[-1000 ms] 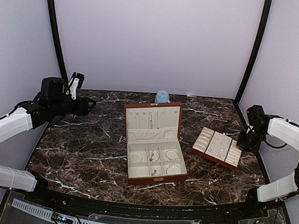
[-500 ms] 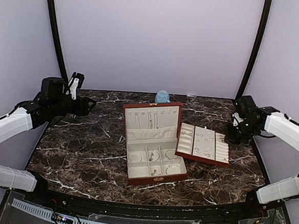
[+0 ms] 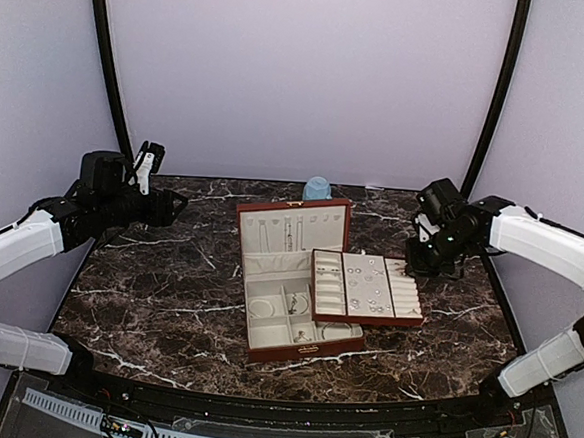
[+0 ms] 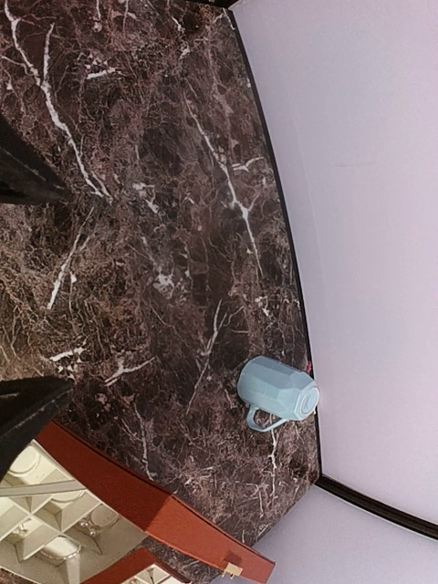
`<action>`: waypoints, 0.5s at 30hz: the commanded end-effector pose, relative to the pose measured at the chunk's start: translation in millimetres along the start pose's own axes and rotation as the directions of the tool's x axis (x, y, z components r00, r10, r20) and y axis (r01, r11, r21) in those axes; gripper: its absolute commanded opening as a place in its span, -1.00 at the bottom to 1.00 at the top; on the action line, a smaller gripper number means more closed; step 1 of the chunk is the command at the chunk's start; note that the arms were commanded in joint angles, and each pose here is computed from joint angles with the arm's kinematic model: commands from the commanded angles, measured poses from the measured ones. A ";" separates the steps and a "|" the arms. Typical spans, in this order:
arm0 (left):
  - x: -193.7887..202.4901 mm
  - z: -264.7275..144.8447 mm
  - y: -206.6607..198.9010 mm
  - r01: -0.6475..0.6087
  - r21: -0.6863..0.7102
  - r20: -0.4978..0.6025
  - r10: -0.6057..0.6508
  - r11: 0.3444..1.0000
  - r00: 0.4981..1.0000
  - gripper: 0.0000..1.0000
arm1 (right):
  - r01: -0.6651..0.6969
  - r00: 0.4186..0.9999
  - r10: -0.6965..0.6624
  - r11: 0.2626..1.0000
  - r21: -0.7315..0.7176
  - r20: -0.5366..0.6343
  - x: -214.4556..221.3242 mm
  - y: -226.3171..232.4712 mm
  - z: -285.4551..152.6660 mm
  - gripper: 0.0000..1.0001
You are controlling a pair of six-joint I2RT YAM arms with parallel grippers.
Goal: Organize the mixed jewelry
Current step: Place the compartment layer in the jewelry box.
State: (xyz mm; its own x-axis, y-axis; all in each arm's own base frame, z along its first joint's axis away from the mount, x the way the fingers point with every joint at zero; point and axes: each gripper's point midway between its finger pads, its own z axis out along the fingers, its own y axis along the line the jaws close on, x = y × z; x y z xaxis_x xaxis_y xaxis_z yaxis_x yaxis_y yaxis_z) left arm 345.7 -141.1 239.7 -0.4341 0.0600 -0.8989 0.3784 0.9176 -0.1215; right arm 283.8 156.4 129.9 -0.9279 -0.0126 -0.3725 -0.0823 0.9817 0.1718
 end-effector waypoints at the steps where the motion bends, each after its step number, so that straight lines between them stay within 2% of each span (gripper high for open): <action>1: 0.0 -2.5 0.4 0.003 0.005 0.013 -0.003 1.000 1.000 0.34 | -0.003 0.998 0.004 1.000 -0.017 0.069 -24.4 26.6 -2.4 -1.00; 15: -2.0 -4.9 0.3 0.000 0.004 0.021 0.000 1.000 1.000 0.34 | 0.118 0.992 -0.120 0.992 0.032 0.033 -29.0 94.2 28.7 -1.00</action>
State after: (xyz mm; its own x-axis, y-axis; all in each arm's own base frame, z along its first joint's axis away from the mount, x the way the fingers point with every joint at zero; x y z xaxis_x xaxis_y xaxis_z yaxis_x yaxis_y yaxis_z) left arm 345.7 -141.1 239.7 -0.4340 0.0603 -0.8989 0.3786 0.9176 -0.1212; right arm 304.3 234.9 113.5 -0.9208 -0.1330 -0.3666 -0.1747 0.9811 0.0829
